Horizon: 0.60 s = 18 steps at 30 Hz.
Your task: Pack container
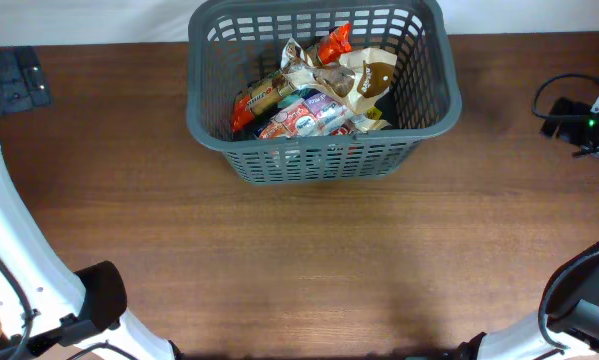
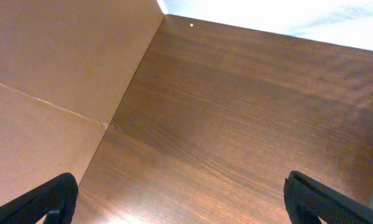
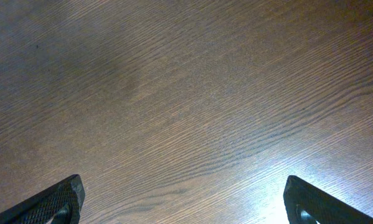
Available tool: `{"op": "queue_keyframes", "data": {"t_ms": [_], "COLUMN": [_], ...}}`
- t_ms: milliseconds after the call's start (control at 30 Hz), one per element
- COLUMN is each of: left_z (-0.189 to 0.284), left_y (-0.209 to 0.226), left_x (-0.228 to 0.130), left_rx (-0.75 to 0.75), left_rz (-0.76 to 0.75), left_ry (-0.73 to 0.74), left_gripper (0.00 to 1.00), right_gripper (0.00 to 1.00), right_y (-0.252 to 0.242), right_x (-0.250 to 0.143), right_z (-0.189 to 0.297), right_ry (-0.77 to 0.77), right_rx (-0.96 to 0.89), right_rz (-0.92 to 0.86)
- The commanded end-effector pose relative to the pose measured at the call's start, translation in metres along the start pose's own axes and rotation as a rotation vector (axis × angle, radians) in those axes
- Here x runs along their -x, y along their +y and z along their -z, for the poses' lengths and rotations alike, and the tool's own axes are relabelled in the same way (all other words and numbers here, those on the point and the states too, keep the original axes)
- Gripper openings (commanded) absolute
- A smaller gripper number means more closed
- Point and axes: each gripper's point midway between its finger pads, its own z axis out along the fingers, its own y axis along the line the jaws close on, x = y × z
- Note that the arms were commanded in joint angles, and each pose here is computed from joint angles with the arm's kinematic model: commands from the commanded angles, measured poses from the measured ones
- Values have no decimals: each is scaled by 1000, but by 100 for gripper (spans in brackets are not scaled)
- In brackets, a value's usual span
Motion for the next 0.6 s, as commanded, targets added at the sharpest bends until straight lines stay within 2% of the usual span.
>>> {"op": "queue_keyframes", "data": {"t_ms": [0,200,400,567], "left_z": [2,1,2,2], "left_y": [0,0,0,0], "left_x": [-1,-1,-1,-1], "left_rx": [-9,-9,-9,-9], "left_rz": [16,16,16,16], "left_ry": [1,1,1,0], "left_gripper": [99,99,99,99], "right_gripper": [99,99,99,99], "right_y": [17,76,149,158], "right_x": [6,15,1,-20], "right_z": [21,84,192,285], "right_ry": [-48,-189,-408,-609], "right_rx": [20,97,249,343], "right_rz": [22,135,289,332]}}
